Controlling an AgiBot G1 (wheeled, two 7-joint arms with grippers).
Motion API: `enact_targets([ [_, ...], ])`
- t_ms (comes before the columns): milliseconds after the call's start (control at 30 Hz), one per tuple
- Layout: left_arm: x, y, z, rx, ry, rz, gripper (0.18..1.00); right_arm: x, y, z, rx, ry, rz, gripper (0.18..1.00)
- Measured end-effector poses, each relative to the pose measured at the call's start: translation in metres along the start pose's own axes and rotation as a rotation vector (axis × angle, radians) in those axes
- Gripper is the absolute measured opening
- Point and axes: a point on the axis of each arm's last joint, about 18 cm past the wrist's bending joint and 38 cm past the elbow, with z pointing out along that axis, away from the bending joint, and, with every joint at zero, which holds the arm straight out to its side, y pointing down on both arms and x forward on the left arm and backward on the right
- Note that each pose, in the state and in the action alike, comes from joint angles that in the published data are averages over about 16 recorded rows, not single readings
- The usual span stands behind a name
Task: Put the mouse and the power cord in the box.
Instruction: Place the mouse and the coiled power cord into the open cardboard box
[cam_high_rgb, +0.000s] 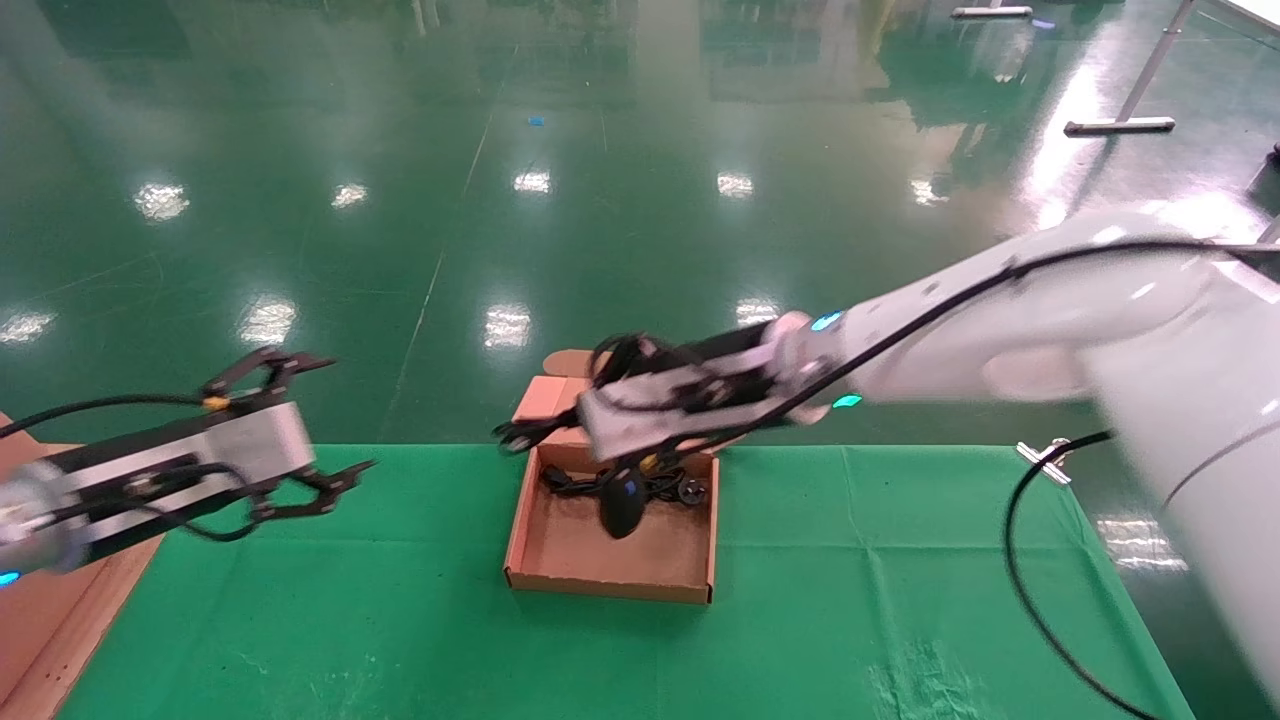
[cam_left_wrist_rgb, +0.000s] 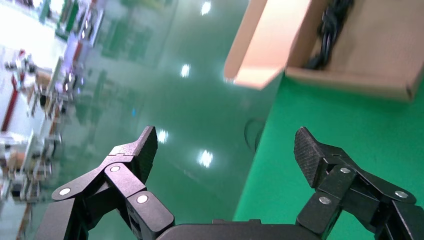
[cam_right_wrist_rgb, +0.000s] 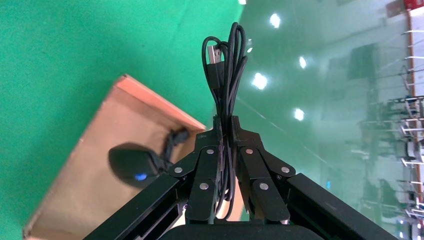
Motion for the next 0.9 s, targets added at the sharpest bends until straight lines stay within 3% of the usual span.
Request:
enact_targets([
  [367,0.007,0.028,-0.011,-0.071,0.004,-0.033,0.999,-0.038,0.002,0.043,-0.076,0.012,0.036,0.207],
  [900,0.013,0.039,-0.003,-0.091,0.016,-0.049,1.001,-0.063,0.025,0.059,-0.18,0.051,0.048,0.216],
])
